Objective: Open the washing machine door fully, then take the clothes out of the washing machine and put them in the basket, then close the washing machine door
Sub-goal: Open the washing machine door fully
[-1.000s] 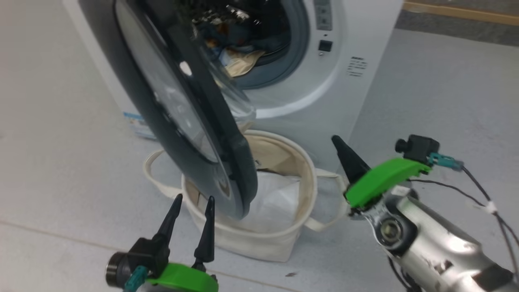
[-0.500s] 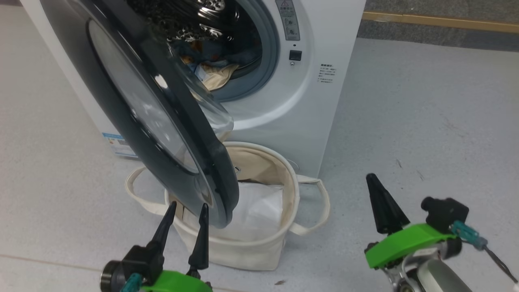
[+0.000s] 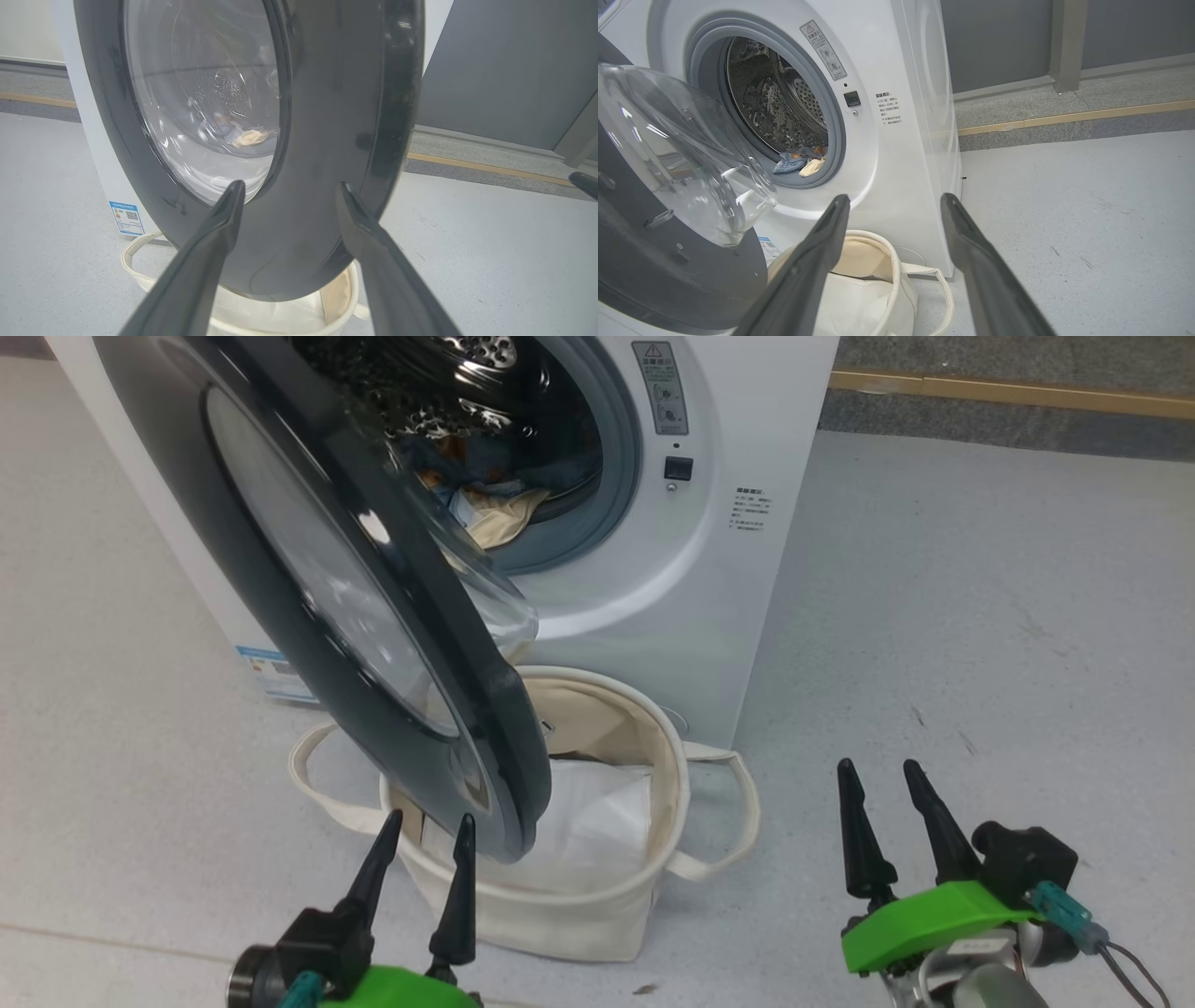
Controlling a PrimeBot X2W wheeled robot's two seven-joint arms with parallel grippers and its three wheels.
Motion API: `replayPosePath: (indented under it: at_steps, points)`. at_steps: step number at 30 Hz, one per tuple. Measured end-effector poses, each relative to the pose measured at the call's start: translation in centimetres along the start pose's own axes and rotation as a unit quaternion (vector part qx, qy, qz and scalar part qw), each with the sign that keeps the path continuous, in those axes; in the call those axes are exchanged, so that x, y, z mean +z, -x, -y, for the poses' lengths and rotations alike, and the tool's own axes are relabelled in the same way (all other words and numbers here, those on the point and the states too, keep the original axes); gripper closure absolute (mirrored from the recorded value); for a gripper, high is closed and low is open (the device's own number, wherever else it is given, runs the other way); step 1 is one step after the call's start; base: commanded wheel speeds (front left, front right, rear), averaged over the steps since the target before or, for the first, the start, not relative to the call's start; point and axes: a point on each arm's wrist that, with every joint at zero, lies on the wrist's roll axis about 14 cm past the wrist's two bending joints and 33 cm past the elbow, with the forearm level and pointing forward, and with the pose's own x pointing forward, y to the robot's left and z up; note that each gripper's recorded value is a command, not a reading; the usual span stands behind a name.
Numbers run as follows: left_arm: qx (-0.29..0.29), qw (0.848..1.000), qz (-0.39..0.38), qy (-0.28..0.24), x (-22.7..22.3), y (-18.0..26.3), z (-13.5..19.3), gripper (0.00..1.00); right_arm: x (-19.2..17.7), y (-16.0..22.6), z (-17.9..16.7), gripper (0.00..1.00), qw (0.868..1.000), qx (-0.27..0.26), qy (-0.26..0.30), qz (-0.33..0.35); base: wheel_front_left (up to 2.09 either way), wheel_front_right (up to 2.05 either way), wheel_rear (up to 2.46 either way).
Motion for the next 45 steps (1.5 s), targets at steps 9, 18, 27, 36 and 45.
replayPosePath:
  at_steps: [9,18,27,36,45]
  points:
    - [0.008,0.998,0.066,0.007,4.2,-0.5,-0.3,0.00,0.1,-0.4,0.1,0.00,1.000,-0.005,-0.003,0.004,0.00,0.00,0.00]
    - [-0.042,0.970,0.238,0.014,15.4,-0.9,2.6,0.00,0.0,-0.6,0.1,0.00,1.000,-0.007,-0.008,0.004,0.00,0.00,0.00]
    - [-0.153,0.966,0.203,0.056,14.2,-1.6,10.2,1.00,0.1,-0.8,0.7,0.00,1.000,-0.017,-0.022,0.008,0.00,0.00,0.00]
    - [-0.123,0.991,0.049,0.032,5.2,-5.2,10.6,1.00,0.0,-1.0,1.4,0.00,0.999,-0.027,-0.034,0.009,0.00,0.00,0.00]
    - [-0.056,0.998,-0.009,0.010,1.1,-6.6,7.8,1.00,-0.9,-1.4,1.1,0.00,0.999,-0.021,-0.038,-0.004,0.00,0.00,0.00]
